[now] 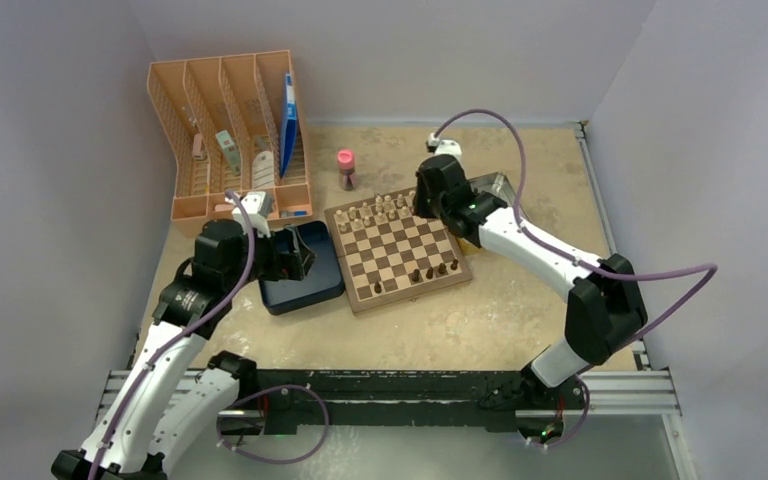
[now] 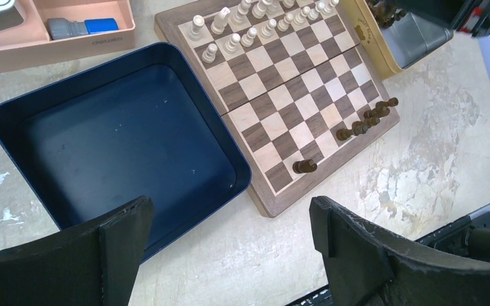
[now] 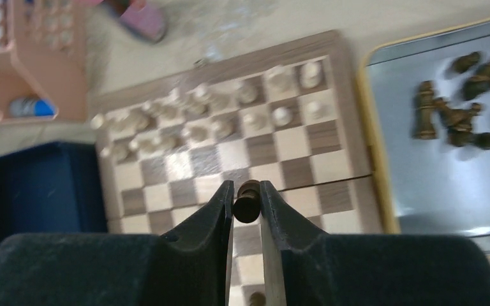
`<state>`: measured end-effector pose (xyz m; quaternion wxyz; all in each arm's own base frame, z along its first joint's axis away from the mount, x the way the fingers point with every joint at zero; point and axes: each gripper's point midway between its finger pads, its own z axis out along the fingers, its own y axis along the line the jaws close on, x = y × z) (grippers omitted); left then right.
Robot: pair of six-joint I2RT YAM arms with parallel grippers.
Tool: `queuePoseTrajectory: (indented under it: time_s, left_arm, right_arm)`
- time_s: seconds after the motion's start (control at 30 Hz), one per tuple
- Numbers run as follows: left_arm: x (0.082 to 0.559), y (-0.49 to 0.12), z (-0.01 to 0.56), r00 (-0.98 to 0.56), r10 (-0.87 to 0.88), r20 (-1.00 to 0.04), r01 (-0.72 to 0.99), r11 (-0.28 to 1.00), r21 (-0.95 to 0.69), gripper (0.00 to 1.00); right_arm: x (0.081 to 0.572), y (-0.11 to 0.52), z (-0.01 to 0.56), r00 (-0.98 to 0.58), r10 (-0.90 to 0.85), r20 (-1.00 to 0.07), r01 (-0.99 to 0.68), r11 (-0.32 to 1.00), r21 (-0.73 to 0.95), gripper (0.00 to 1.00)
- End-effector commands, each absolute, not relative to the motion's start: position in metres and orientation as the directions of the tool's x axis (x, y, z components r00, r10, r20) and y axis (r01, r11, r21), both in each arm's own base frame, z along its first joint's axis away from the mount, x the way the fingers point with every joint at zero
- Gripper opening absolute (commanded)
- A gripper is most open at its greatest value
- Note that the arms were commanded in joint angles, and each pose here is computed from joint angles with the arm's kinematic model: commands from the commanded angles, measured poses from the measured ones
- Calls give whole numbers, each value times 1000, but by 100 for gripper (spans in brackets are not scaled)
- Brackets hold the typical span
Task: Set up the chess pieces on the board
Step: Place the chess piece on the chessboard.
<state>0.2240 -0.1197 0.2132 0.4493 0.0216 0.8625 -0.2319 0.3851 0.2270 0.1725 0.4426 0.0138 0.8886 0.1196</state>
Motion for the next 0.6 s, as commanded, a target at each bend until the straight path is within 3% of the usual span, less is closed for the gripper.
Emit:
queuePoseTrajectory:
  time_s: [0.0, 0.57]
  left_arm:
    - [229, -115, 226, -548, -204, -812, 234, 894, -382, 93]
    - [223, -78, 254, -400, -293, -869, 96, 929, -357, 95]
  right_arm:
    - [358, 266, 180, -623, 96, -776, -195, 942, 273, 22]
    - [242, 378, 130, -718, -129, -684, -411, 872, 267, 22]
